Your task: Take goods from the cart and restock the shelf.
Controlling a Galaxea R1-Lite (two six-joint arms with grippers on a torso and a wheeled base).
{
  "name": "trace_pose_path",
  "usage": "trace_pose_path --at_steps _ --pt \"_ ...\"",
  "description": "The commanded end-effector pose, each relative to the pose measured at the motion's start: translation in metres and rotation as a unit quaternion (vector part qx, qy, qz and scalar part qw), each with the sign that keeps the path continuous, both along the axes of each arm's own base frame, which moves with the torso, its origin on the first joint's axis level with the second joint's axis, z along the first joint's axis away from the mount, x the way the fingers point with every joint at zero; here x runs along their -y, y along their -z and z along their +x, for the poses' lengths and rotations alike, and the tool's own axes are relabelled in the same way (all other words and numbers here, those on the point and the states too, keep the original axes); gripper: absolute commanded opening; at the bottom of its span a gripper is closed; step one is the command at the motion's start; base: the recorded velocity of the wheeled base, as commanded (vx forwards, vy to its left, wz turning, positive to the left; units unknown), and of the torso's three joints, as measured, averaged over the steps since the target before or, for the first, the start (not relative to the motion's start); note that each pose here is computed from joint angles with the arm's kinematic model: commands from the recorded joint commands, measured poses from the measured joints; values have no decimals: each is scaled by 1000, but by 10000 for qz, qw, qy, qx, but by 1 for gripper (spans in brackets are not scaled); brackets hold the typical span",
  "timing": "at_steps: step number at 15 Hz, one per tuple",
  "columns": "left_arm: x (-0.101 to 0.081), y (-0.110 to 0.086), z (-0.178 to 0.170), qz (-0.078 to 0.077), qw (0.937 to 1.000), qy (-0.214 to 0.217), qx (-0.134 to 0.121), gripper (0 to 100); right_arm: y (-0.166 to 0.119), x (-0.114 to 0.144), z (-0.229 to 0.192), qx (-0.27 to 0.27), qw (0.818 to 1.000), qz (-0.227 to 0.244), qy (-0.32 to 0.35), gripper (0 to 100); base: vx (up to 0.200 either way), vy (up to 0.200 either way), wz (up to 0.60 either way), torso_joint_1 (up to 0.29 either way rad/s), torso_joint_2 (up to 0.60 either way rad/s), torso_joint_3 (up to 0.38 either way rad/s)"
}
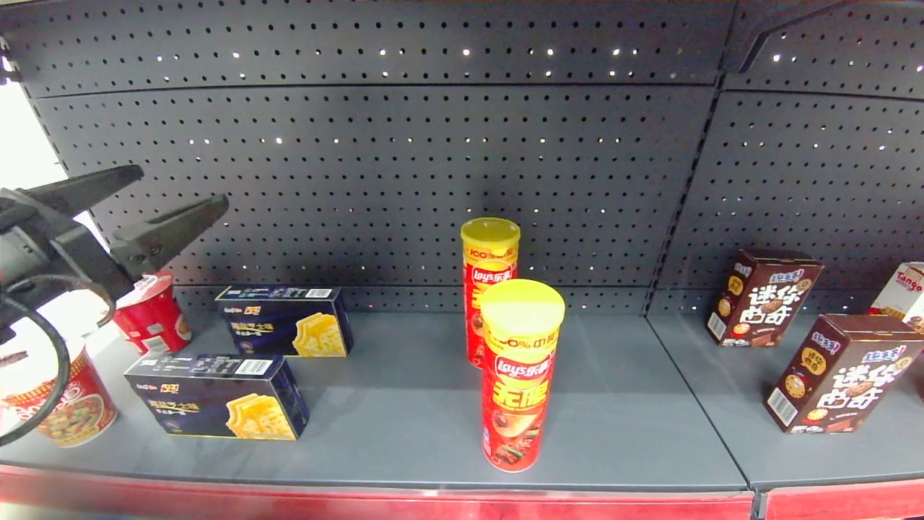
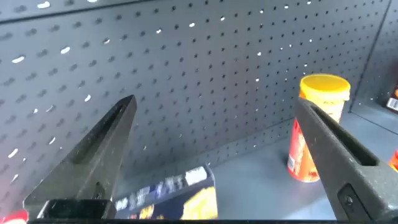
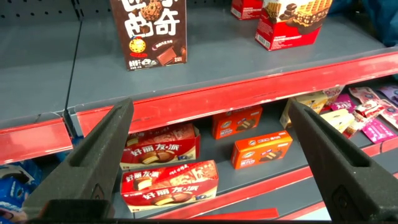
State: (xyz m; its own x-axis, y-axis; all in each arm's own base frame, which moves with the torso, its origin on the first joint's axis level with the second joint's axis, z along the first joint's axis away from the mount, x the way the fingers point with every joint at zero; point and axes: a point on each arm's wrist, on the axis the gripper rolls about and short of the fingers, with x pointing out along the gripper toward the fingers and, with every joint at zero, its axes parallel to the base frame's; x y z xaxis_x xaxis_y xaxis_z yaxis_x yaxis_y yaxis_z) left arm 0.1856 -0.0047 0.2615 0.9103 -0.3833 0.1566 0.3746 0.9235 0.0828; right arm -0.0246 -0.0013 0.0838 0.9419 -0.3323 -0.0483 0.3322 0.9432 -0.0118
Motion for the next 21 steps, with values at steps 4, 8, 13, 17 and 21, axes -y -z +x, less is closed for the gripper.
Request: trace_pose_path --at_steps 4,8,13,17,21 --pt "1 12 -74 -13 9989 -65 465 100 0 0 0 -26 10000 -31 -63 100 0 0 0 0 0 0" --pt "1 37 -131 -130 9987 -378 327 100 1 -4 1 -12 9966 29 -827 100 0 0 0 0 0 0" --pt "3 70 -198 -167 9983 -538 134 100 7 -4 5 39 9949 -179 -995 100 0 0 0 0 0 0" --pt "4 111 -231 -178 9975 -626 -266 100 7 -4 5 23 9935 -225 -1119 100 0 0 0 0 0 0" --pt "2 138 -219 -180 9947 -899 -467 100 8 -4 5 18 9937 -177 -1110 100 0 0 0 0 0 0"
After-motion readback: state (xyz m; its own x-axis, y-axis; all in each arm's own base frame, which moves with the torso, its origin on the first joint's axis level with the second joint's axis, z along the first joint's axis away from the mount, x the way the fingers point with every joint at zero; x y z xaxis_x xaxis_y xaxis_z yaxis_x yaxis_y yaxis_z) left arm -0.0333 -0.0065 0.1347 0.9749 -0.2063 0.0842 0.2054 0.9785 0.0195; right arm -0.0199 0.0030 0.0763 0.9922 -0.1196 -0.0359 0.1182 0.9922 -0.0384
